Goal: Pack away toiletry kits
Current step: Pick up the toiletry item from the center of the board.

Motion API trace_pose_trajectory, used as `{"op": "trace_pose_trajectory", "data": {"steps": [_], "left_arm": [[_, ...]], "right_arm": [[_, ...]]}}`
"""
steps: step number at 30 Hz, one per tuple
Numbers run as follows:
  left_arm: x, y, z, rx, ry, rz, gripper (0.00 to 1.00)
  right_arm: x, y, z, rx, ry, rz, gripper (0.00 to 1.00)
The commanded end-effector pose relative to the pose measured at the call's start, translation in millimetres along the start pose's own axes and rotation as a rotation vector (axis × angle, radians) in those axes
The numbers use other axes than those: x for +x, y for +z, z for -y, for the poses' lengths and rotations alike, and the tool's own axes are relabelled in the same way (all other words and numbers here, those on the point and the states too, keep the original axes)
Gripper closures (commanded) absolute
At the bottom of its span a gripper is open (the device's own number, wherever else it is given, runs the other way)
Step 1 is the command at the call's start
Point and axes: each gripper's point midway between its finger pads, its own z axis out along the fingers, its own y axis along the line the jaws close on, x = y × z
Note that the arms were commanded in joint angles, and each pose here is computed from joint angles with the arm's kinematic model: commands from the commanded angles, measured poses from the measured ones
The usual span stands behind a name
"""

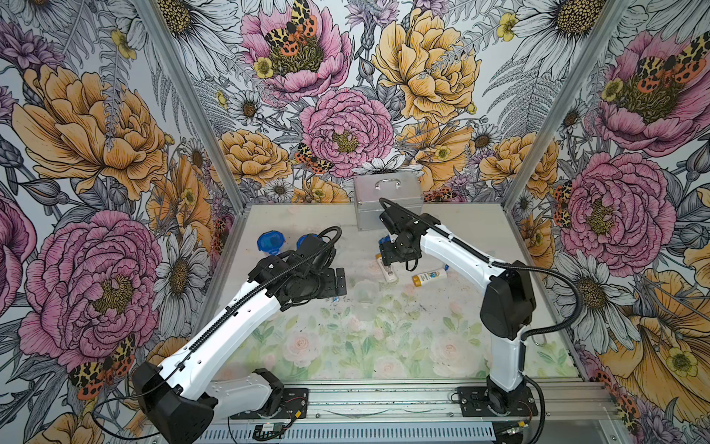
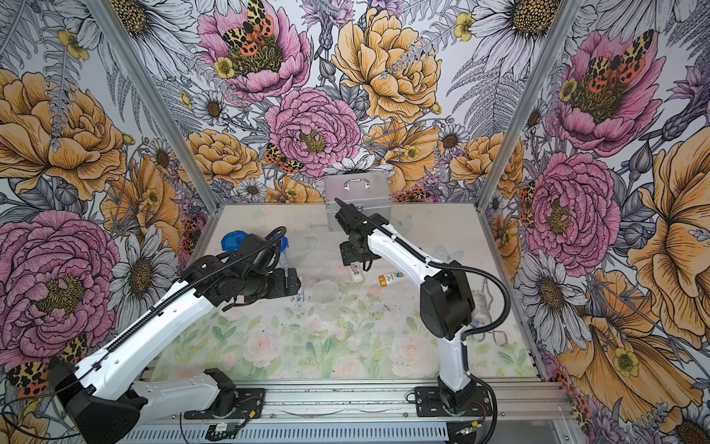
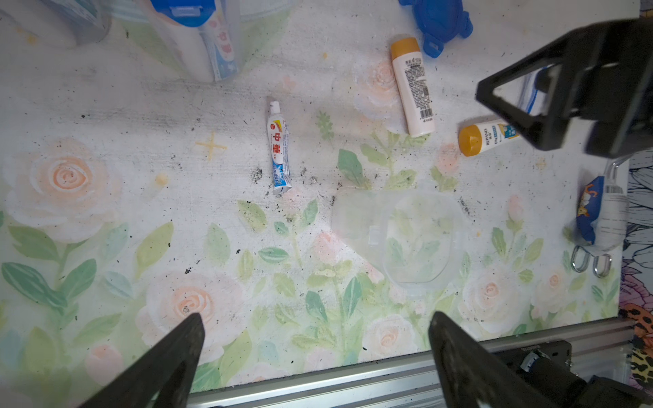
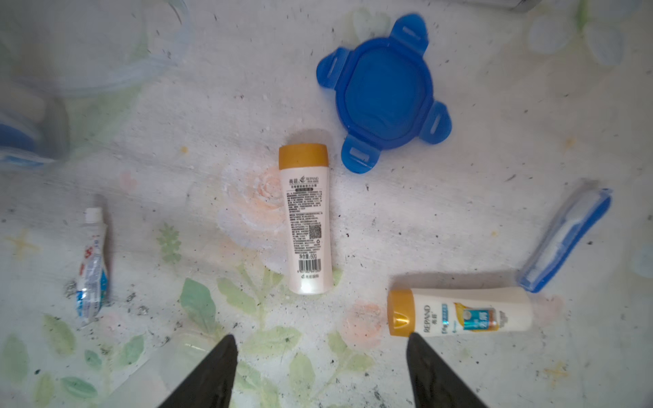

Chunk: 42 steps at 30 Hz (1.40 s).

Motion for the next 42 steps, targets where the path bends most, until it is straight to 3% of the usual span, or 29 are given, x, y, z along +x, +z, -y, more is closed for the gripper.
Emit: {"op": "trace_pose_trajectory", "data": {"steps": [1, 14, 24, 28, 34, 42], "left_arm": [[-6, -9, 8, 0.044, -0.027, 0.031, 0.01], [-8, -10, 6, 0.04, -0.055, 0.037, 0.01], [-9, -10, 2, 0.033, -0.064, 0.041, 0.01], [-10, -12, 1, 0.038, -0.072, 0.047, 0.01], [-8, -15, 0, 0.066, -0.08, 0.039, 0.01], [-4, -30, 10, 0.218, -0.058, -0.001, 0.01]], "right_arm": [[-12, 14, -8, -0.028, -0.031, 0.002, 0.25], [1, 91, -11, -0.041, -0.035, -0.132, 0.31], [12, 111, -9, -0.041, -0.033, -0.168, 0.48], [13, 110, -8, -0.039, -0.04, -0.164, 0.61], [10, 97, -7, -0.052, -0.051, -0.117, 0.71], [2, 23, -12, -0.156, -0.091, 0.078, 0.81]]}}
